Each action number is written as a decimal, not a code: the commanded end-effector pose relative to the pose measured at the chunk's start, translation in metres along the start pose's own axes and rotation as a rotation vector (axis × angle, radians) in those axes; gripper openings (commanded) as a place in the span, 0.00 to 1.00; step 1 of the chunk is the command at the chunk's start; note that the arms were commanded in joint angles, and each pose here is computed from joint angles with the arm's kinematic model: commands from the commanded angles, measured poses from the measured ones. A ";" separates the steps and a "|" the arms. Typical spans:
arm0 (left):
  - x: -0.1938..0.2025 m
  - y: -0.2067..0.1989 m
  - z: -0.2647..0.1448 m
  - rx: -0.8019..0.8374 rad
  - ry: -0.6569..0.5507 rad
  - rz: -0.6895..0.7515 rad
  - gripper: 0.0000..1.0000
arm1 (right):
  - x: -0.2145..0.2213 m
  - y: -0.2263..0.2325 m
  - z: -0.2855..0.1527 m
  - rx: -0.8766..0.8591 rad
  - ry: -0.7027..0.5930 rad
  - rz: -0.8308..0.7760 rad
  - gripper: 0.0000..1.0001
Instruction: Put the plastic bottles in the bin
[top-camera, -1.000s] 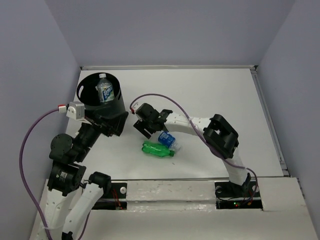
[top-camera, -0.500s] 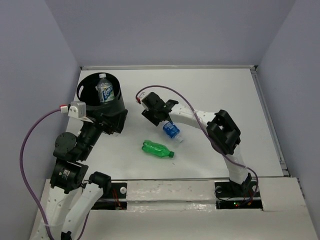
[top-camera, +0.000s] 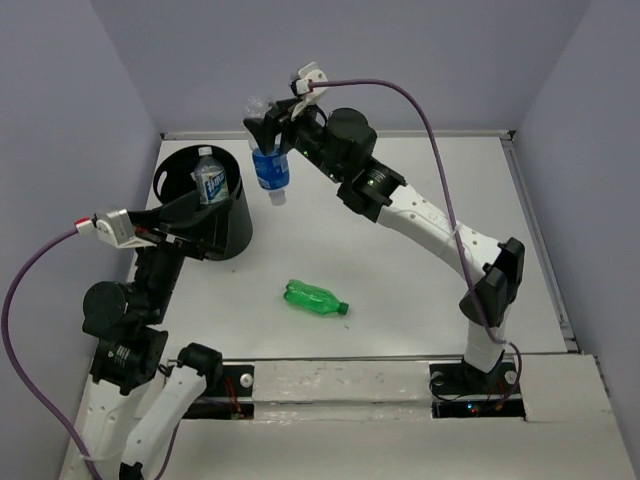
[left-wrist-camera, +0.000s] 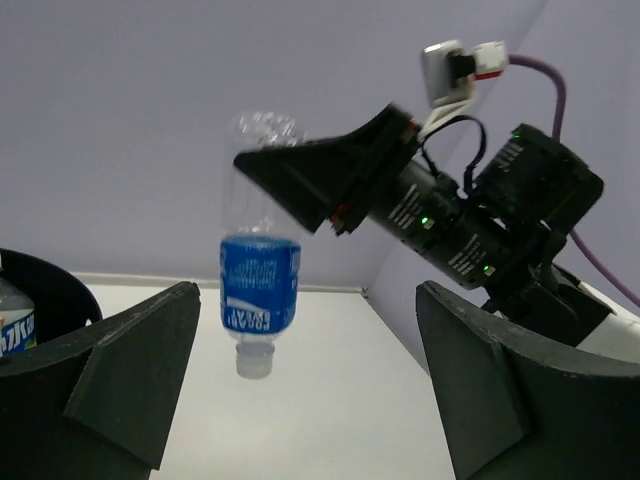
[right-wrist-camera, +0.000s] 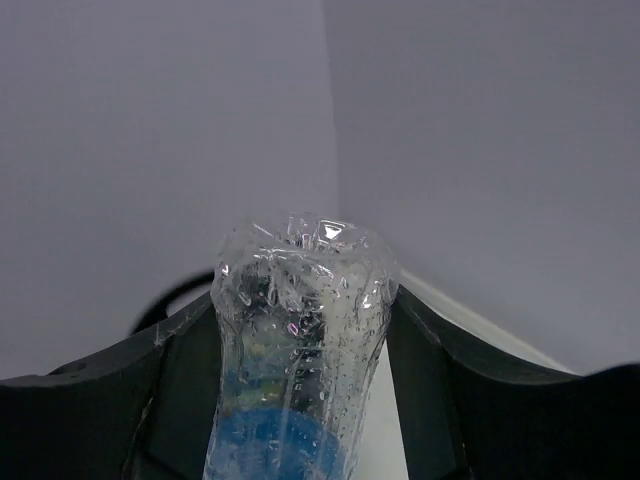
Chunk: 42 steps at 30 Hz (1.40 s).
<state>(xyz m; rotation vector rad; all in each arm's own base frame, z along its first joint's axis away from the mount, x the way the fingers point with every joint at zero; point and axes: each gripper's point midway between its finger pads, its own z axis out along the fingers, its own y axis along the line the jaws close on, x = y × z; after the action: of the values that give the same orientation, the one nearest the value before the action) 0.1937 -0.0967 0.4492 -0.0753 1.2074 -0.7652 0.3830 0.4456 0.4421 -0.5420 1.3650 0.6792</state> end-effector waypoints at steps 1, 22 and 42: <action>-0.035 -0.015 -0.001 0.048 -0.131 0.012 0.99 | -0.083 0.045 0.016 -0.193 -0.414 0.192 0.41; -0.038 0.014 -0.010 -0.082 -0.172 0.083 0.99 | 0.025 0.097 0.103 -0.352 -0.552 0.262 0.39; -0.033 0.028 -0.016 -0.229 -0.052 0.005 0.99 | 0.026 0.136 0.077 -0.439 -0.320 0.190 1.00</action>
<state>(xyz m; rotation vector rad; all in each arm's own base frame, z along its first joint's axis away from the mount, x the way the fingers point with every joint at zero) 0.1927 -0.0591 0.4523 -0.2264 1.2088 -0.6288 0.3654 0.6289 0.3383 -0.6308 1.0992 1.1582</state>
